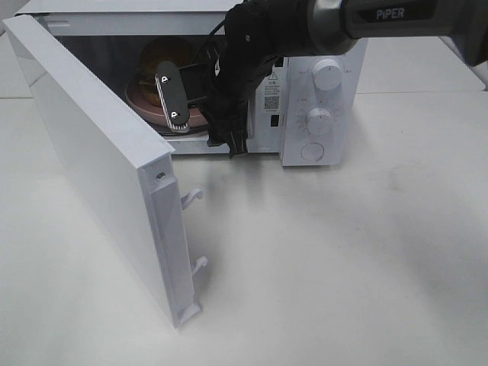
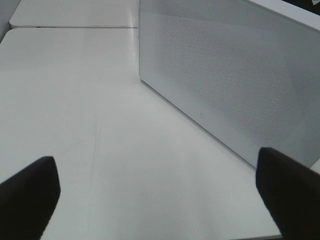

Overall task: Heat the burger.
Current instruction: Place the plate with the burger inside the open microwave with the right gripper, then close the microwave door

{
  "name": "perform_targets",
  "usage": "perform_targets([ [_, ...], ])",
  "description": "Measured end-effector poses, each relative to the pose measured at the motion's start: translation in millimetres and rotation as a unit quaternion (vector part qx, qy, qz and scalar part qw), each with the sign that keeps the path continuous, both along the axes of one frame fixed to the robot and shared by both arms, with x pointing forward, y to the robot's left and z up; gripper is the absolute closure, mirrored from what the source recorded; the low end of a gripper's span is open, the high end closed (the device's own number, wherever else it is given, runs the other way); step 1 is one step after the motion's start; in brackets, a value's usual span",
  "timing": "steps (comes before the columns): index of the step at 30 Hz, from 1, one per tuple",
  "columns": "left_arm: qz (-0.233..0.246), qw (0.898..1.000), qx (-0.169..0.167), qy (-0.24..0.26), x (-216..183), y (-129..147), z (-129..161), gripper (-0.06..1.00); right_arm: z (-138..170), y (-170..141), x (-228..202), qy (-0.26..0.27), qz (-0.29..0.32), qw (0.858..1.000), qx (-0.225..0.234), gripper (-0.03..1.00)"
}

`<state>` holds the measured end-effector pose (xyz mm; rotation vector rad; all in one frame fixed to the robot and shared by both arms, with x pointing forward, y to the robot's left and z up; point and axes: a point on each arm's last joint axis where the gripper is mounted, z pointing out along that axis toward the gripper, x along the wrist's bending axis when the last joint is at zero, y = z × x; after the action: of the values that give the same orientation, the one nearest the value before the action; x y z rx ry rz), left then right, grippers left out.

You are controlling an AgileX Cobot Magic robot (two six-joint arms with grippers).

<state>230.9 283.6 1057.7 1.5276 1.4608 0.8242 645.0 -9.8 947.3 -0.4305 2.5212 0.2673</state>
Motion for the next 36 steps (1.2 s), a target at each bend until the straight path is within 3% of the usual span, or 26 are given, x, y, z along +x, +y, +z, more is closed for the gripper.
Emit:
perform_targets([
  [8,0.0,1.0,0.0,0.0,0.0,0.0,0.0,-0.04,9.6,-13.1,-19.2,-0.009,0.002,1.0,0.011,0.27],
  [17,0.0,1.0,0.0,0.0,0.0,0.0,0.0,-0.04,23.8,-30.4,-44.1,-0.004,-0.043,0.998,0.055,0.19],
  [30,0.0,1.0,0.0,0.0,0.0,0.0,0.0,-0.04,51.1,-56.5,-79.6,0.013,-0.096,0.991,0.089,0.19],
  [36,0.0,1.0,0.0,0.0,0.0,0.0,0.0,-0.04,61.3,-68.0,-93.3,0.018,-0.107,0.991,0.083,0.2],
])
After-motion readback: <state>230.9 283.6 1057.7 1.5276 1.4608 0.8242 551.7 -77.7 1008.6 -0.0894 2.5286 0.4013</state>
